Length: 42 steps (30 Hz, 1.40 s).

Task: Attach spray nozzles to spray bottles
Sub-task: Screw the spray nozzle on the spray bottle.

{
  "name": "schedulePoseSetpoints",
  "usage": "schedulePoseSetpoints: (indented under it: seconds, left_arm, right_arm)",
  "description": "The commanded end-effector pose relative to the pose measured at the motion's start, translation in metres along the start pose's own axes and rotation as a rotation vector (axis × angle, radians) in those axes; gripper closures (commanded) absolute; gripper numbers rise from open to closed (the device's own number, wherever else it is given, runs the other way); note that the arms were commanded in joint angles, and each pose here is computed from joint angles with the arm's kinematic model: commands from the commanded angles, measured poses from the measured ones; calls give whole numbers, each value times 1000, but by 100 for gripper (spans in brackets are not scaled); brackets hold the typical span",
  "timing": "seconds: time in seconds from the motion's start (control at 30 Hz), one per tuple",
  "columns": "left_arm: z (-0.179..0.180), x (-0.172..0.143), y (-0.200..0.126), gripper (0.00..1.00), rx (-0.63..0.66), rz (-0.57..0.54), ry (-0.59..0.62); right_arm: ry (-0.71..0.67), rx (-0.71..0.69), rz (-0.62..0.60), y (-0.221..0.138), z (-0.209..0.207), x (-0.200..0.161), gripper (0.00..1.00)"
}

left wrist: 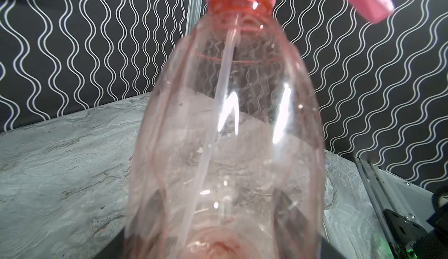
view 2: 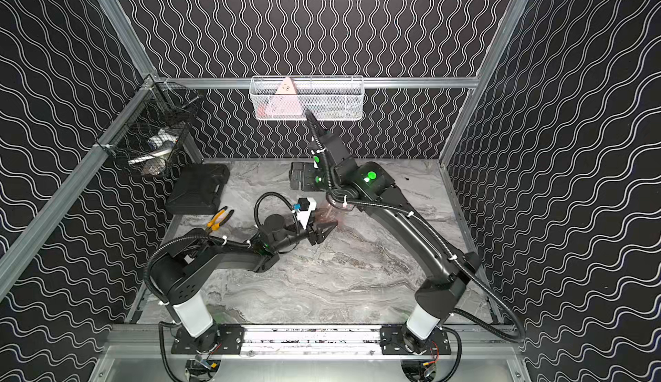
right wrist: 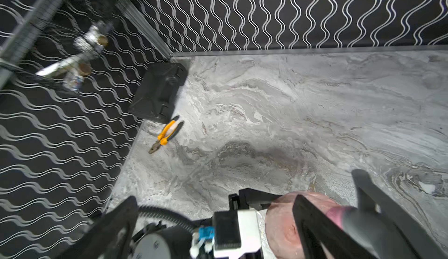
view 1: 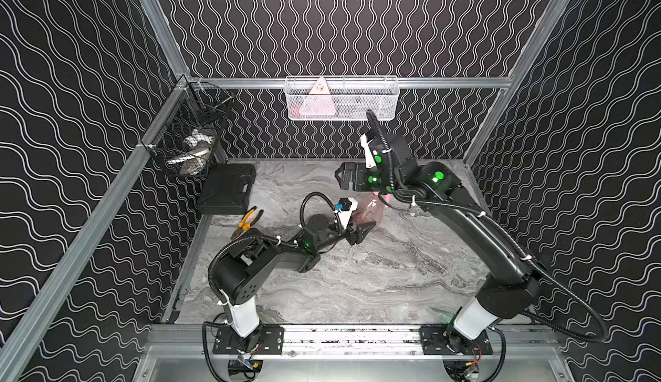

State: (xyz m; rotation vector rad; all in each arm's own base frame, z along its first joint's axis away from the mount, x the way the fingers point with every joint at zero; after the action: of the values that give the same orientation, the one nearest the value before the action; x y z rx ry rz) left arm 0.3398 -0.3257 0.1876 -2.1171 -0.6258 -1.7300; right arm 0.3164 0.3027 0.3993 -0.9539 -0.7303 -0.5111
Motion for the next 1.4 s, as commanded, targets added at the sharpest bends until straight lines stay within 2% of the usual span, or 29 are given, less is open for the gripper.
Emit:
schedulePoseSetpoints:
  seconds: [0.0, 0.23, 0.37, 0.43, 0.5, 0.57, 0.67, 0.77, 1.03, 1.37]
  left_arm:
    - [-7, 12, 0, 63, -39, -41, 17]
    - [-11, 17, -1, 63, -66, -45, 12]
    - [-17, 17, -3, 63, -98, -46, 6]
    - [-19, 16, -4, 63, -110, -42, -2]
    - [-19, 17, -3, 63, -120, -44, -18]
    - [-15, 19, -3, 63, -105, -52, -30]
    - [-2, 20, -8, 63, -28, -78, -22]
    - [7, 22, -9, 63, 12, -95, -22]
    - [11, 17, -5, 63, 11, -77, -36]
    - [9, 16, -3, 63, -1, -61, -38]
  right_arm:
    - [-50, 39, 4, -21, 5, 3, 0]
    - [-74, 34, 63, -6, -26, 9, 0]
    - [53, 157, 80, 8, -58, 31, 0]
    - [82, 240, 107, 15, -61, 35, 1]
    - [79, 264, 133, 18, -58, 31, 1]
    - [113, 188, 126, 21, -73, 25, 2]
    - [166, 14, 37, 13, -113, 20, 3]
    - [199, -26, 13, -1, -131, 12, 3]
    - [226, 171, 44, -20, -95, -11, 2]
    - [112, 221, 95, -10, -35, -32, 2]
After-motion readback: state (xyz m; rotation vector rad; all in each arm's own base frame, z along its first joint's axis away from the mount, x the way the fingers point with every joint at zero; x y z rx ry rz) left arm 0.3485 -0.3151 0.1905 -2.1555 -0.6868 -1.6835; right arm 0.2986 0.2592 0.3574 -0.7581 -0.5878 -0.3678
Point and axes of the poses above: each gripper's point midway between its finger pads, its own y axis out along the fingers, its own z axis along the line the jaws close on, x = y × z, the point moved 1 cm from there along -y, back along the fingers, and after that the axes turned 1 degree about y, right-handed, at the moved point
